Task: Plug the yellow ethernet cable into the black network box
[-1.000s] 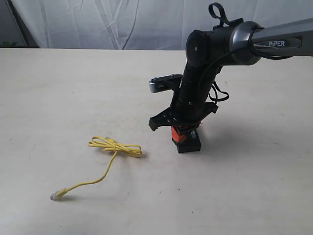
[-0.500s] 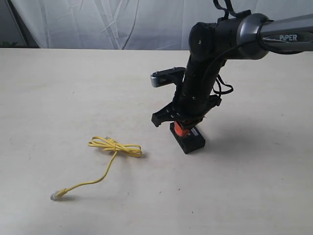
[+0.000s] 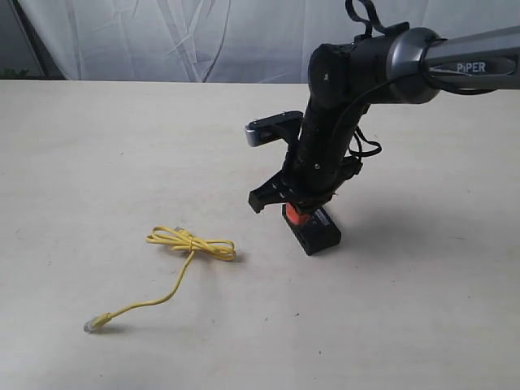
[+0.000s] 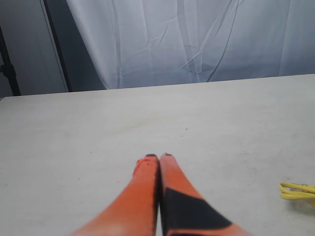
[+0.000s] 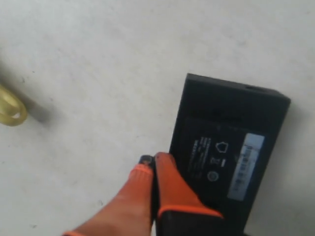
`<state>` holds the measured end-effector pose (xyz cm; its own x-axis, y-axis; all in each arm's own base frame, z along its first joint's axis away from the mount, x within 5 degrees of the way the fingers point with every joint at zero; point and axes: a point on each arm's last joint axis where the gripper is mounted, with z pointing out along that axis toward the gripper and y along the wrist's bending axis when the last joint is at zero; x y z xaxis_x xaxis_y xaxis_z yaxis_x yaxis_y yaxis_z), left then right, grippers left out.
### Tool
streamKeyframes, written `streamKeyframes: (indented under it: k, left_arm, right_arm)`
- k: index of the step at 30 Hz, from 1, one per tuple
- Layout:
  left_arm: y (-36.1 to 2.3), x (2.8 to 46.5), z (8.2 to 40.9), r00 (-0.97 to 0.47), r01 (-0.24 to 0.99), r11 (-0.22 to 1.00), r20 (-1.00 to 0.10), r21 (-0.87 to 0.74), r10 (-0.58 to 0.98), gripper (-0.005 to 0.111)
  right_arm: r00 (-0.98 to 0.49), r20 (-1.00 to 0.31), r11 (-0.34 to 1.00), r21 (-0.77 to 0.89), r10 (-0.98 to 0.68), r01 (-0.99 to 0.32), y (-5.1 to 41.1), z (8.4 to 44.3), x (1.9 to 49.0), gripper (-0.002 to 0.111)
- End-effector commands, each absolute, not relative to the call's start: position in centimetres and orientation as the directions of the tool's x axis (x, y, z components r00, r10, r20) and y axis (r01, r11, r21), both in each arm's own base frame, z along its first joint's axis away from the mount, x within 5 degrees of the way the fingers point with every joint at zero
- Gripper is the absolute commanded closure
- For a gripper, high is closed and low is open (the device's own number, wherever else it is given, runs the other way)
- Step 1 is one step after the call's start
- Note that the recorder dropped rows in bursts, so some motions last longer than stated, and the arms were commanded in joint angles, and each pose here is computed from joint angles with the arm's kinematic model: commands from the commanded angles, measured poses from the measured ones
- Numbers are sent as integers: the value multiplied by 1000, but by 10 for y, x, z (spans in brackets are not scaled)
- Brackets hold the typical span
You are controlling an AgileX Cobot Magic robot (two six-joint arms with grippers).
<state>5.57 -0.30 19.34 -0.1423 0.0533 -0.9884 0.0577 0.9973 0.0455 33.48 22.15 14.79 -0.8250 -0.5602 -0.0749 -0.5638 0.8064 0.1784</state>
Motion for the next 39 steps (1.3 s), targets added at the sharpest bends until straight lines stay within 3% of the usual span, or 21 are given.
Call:
streamKeyframes:
  k: [1, 12, 25, 39]
  left_arm:
    - [-3, 55, 192, -143, 53, 998, -989, 42, 49, 107]
    - [-3, 55, 192, -143, 53, 998, -989, 42, 49, 107]
    - [-3, 56, 193, -136, 52, 998, -990, 42, 48, 107]
    - [-3, 56, 193, -136, 52, 998, -990, 42, 48, 107]
  right_arm:
    - [-842, -124, 826, 161, -526, -540, 206, 159, 345, 108]
    - [-852, -164, 795, 305, -498, -523, 174, 162, 363, 108]
    - [-899, -95, 756, 508, -427, -413, 131, 169, 369, 108]
    - [-905, -108, 777, 478, -411, -410, 128, 154, 365, 108]
